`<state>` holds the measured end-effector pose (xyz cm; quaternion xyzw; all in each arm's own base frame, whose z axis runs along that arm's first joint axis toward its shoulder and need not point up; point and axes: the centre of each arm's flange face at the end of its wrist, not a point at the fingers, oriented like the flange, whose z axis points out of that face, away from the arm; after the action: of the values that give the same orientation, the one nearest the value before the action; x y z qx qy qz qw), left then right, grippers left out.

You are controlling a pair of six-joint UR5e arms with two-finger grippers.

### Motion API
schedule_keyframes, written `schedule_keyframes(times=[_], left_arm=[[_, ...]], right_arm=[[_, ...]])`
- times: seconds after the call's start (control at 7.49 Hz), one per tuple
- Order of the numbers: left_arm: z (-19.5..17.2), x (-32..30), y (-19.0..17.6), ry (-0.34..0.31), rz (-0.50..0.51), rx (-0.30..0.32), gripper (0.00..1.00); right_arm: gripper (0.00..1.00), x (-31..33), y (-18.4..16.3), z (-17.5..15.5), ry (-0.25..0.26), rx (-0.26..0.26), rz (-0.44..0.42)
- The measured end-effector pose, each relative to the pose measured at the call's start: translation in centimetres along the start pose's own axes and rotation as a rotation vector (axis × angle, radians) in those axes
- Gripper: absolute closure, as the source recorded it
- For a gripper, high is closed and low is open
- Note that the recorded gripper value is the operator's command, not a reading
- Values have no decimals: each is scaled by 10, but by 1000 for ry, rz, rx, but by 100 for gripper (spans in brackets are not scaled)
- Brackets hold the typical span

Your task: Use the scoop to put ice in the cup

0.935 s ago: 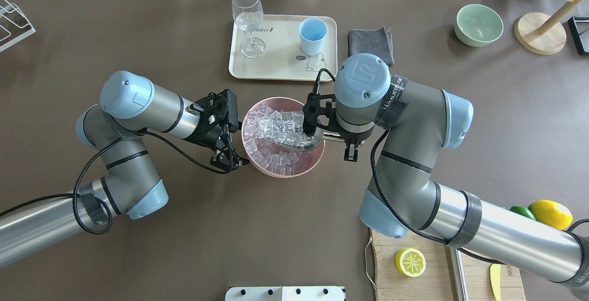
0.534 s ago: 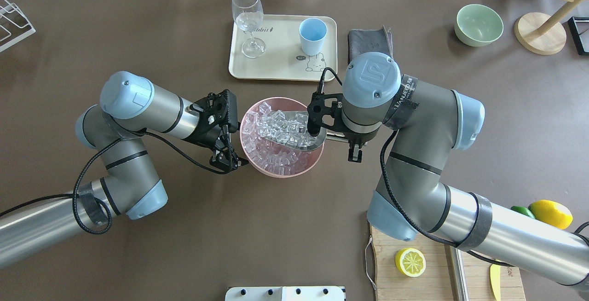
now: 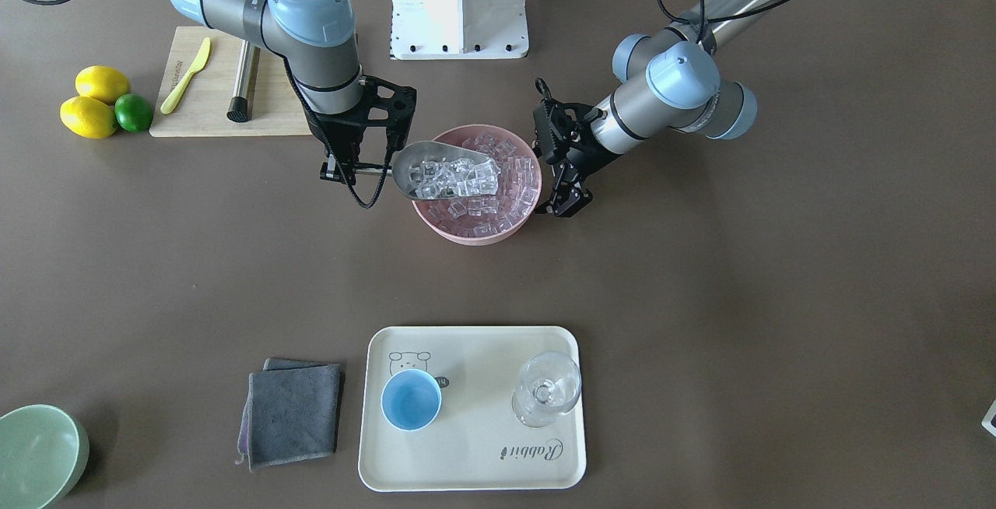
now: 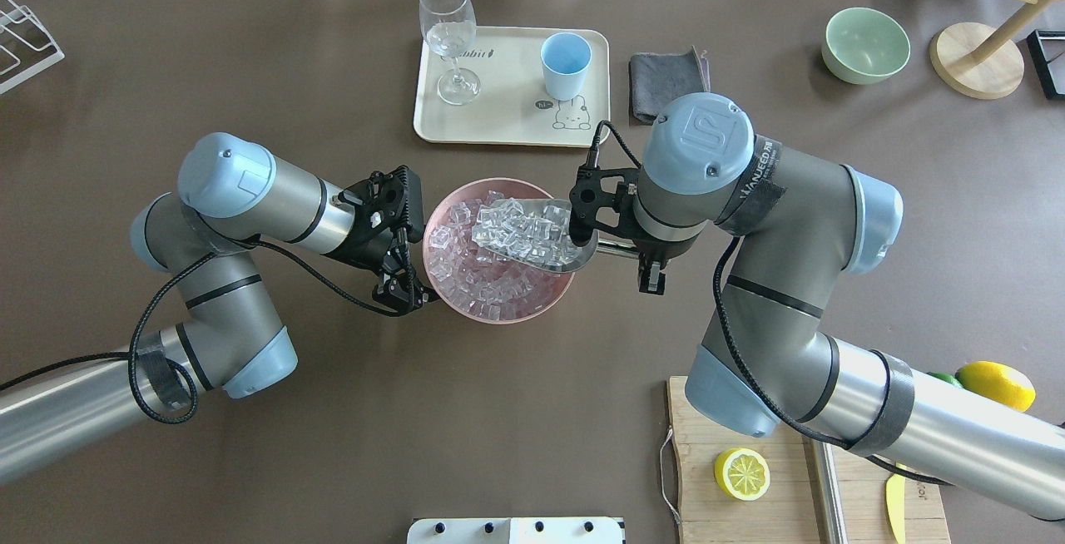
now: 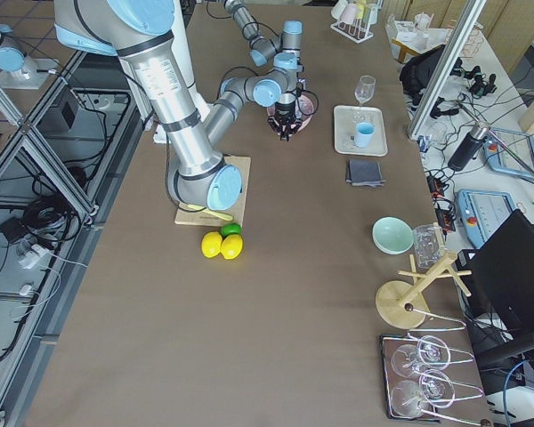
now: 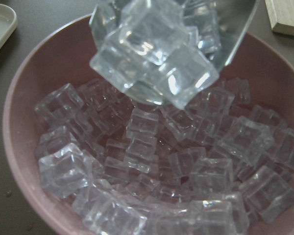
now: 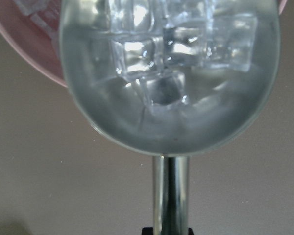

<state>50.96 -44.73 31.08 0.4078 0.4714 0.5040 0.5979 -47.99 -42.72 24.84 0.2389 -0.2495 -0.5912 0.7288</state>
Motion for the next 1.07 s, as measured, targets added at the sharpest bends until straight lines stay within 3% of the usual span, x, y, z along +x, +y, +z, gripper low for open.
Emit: schedule_keyframes(times=[0.53, 1.07], left_arm=[[2, -1, 3, 1, -11, -15, 1], [-4, -5, 16, 13, -27, -48, 1]], right_arm=[[100, 11, 23, -13, -17, 29, 42], [100, 37, 61, -21, -24, 21, 137]])
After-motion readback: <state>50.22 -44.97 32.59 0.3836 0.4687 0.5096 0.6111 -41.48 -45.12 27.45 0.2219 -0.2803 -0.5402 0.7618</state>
